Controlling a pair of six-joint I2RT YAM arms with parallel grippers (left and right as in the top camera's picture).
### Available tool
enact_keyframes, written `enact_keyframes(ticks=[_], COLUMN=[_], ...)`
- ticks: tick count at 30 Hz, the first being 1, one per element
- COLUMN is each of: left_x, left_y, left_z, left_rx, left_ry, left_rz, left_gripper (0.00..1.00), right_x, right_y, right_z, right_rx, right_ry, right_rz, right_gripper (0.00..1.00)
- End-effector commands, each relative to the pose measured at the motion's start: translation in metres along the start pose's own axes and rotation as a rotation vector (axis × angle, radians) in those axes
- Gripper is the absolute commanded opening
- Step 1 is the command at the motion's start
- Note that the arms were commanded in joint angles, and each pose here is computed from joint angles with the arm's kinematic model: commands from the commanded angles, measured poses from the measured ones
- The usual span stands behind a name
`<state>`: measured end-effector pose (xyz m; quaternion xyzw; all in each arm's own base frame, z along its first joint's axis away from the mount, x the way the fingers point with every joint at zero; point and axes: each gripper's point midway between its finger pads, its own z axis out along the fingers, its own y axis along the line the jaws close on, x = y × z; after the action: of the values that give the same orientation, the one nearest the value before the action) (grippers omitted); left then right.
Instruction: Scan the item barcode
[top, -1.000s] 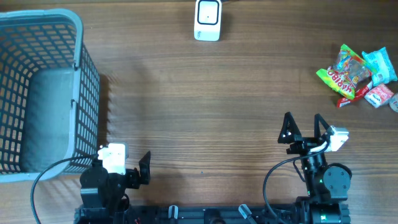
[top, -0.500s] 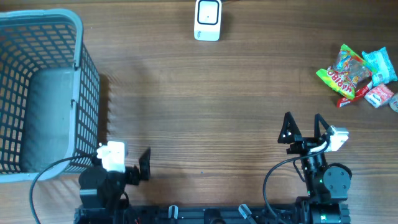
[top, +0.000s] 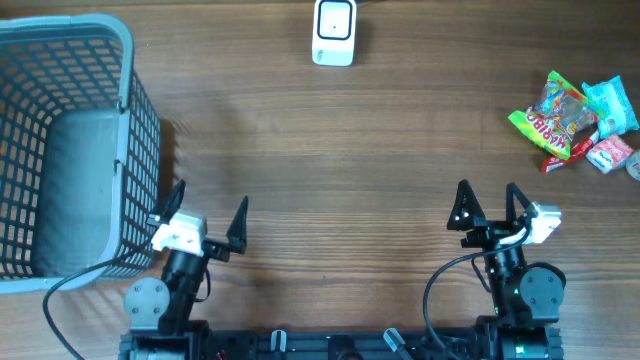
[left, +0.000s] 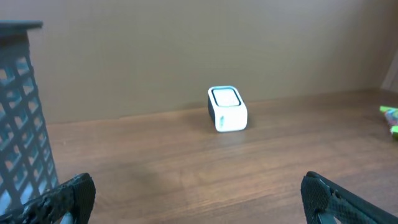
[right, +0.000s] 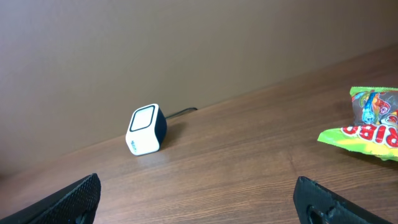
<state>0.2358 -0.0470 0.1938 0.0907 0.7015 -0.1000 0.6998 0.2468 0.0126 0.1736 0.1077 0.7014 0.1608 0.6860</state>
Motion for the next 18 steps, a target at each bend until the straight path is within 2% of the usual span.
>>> enact_keyframes(ticks=[1,5,18], left_x=[0.01,0.035,0.035], left_y=[0.003,0.011,0.019], left_z=[0.004,0.004,0.004], left_rx=[-0.022,-0.073,-0.116], left_ry=[-0.016,0.064,0.059], left_rz=[0.015,-0.002,-0.081], left_gripper=[1.0,1.0,1.0], right_x=[-0.002,-0.002,-0.002], right_y=[0.0,0.0,0.0], right_z=[0.0,0.0,0.0], right_rx=[0.004,0.004,0.004], right_ry=[-0.013,-0.012,-0.013], right_rz=[0.013,0.012,0.013], right_gripper=[1.0,1.0,1.0])
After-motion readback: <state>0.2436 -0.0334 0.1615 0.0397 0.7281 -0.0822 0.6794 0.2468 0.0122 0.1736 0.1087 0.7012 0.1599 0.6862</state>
